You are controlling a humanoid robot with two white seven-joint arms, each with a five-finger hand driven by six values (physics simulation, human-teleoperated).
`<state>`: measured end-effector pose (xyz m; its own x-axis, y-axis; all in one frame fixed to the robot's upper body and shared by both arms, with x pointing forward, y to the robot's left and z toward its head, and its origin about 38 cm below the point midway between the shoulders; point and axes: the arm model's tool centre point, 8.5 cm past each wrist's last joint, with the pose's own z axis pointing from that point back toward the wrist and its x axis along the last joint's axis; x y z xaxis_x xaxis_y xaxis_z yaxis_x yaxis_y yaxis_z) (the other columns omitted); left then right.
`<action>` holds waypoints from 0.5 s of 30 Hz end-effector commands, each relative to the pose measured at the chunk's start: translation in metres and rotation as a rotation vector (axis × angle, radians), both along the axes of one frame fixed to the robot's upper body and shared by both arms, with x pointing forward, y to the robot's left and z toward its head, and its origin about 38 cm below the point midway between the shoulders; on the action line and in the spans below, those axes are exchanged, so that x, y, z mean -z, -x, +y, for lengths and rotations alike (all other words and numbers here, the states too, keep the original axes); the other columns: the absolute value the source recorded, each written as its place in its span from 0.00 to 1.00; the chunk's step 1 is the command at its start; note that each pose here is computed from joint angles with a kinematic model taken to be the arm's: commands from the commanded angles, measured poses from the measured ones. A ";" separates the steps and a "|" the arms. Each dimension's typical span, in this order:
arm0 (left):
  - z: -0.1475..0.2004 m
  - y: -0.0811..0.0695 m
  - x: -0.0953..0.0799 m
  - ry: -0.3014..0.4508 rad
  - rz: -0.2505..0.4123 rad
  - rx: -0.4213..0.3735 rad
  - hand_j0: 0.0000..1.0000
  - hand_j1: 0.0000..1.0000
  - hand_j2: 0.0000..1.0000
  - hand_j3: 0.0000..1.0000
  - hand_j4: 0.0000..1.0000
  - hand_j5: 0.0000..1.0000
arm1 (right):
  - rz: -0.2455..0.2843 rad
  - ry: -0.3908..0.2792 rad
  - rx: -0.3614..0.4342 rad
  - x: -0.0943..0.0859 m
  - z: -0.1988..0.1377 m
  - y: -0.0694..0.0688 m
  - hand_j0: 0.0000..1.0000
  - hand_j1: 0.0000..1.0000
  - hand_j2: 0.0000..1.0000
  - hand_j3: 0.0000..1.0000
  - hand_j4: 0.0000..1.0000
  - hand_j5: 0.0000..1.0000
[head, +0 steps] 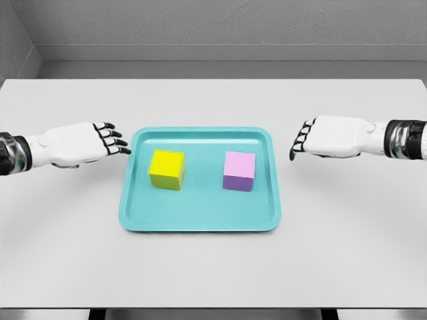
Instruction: Push two cubes
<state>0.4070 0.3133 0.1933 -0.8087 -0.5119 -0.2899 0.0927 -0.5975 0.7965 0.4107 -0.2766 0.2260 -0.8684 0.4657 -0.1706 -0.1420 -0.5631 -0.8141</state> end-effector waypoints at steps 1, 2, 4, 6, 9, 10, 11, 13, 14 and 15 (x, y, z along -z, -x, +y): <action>0.000 0.000 0.001 -0.004 0.007 -0.003 0.89 0.89 0.89 0.89 0.89 0.89 | 0.010 -0.005 -0.017 0.005 0.008 0.001 0.69 0.69 0.69 0.69 0.69 0.69; 0.000 0.000 0.000 -0.005 0.005 -0.003 0.85 0.85 0.85 0.85 0.85 0.85 | 0.014 -0.001 -0.020 0.009 0.010 0.002 0.69 0.69 0.69 0.69 0.69 0.69; -0.001 -0.001 -0.002 -0.012 0.006 -0.003 0.77 0.77 0.77 0.77 0.77 0.77 | 0.025 0.006 -0.025 0.013 0.012 0.003 0.69 0.69 0.69 0.69 0.69 0.69; -0.002 -0.001 -0.005 -0.010 0.001 0.000 0.76 0.76 0.76 0.76 0.76 0.76 | 0.036 -0.004 -0.024 0.019 0.016 0.001 0.69 0.69 0.69 0.69 0.69 0.69; -0.003 -0.002 -0.007 -0.008 -0.003 0.002 0.77 0.77 0.77 0.77 0.77 0.77 | 0.034 0.002 -0.027 0.025 0.022 -0.002 0.69 0.69 0.69 0.69 0.69 0.69; -0.002 -0.002 -0.007 -0.008 -0.003 0.001 0.77 0.77 0.77 0.77 0.77 0.77 | 0.033 0.002 -0.028 0.025 0.023 -0.002 0.69 0.69 0.69 0.69 0.69 0.69; -0.004 -0.002 -0.008 -0.006 -0.003 0.004 0.77 0.77 0.77 0.77 0.77 0.77 | 0.039 -0.003 -0.023 0.028 0.023 -0.004 0.69 0.69 0.69 0.69 0.69 0.69; -0.009 -0.002 -0.005 0.000 0.003 0.014 0.77 0.77 0.77 0.77 0.77 0.77 | 0.040 0.004 -0.015 0.031 0.023 -0.006 0.69 0.69 0.69 0.69 0.69 0.69; -0.011 -0.002 -0.004 0.006 0.003 0.018 0.77 0.77 0.77 0.77 0.77 0.77 | 0.039 0.003 -0.016 0.030 0.023 -0.006 0.69 0.69 0.69 0.69 0.69 0.69; -0.012 -0.002 -0.003 0.007 0.004 0.019 0.77 0.77 0.77 0.77 0.77 0.77 | 0.036 -0.004 -0.025 0.029 0.027 -0.006 0.69 0.69 0.69 0.69 0.69 0.69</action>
<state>0.4090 0.3038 0.1977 -0.8169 -0.4990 -0.2893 0.0841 -0.5992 0.7962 0.4158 -0.2520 0.1977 -0.8848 0.4437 -0.1420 -0.1558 -0.5691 -0.8074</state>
